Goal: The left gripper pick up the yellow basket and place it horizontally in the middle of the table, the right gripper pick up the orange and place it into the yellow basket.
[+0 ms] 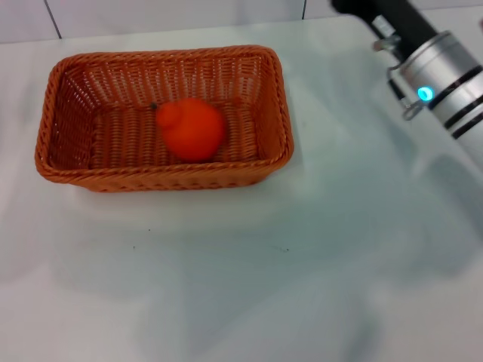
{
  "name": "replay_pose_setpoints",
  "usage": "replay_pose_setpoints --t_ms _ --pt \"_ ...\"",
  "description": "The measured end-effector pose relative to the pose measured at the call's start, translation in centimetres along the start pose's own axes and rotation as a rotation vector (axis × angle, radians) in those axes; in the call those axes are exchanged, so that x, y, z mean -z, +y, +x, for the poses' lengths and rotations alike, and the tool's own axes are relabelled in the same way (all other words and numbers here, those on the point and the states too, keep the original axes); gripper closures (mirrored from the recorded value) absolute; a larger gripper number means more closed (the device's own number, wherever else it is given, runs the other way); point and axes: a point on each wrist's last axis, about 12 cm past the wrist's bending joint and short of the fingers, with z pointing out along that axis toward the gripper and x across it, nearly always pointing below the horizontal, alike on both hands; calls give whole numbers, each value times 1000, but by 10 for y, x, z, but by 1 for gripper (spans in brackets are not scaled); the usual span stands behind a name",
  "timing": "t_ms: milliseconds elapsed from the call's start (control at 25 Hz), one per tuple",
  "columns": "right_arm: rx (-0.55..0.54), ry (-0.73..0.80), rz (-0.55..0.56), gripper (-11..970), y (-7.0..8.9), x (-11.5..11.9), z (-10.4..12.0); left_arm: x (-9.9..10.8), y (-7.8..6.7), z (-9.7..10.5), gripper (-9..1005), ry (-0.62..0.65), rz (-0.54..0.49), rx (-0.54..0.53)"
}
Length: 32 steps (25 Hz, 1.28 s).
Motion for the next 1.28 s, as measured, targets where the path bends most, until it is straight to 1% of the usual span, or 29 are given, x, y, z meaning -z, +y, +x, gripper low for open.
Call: replay_pose_setpoints --t_ms 80,120,160,280,320,400,440,480,640,800,1120,1280 --pt "35 25 -56 20 11 10 3 6 6 2 150 -9 -27 -38" --pt "52 36 -80 20 15 14 5 6 6 2 150 -9 -27 -38" --pt "70 45 -110 20 20 20 6 13 12 5 150 -25 -61 -62" --pt "130 78 -192 19 34 36 11 22 19 7 149 -53 -90 -77" --pt "149 88 -218 19 38 42 12 28 22 8 149 -73 -102 -100" --pt "185 103 -274 19 47 52 15 32 23 10 149 -85 -109 -122" --pt "209 109 -328 19 54 61 17 34 23 11 149 -90 -113 -137" --pt "209 109 -328 19 54 61 17 35 24 13 149 -95 -118 -153" --pt "257 106 -408 19 65 75 17 39 24 22 150 -106 -130 -217" --pt "286 92 -453 19 70 86 15 40 22 29 150 -116 -137 -269" --pt "273 56 -499 19 74 98 7 37 21 37 149 -120 -162 -310" --pt "275 39 -505 19 75 102 5 38 22 39 149 -113 -171 -305"
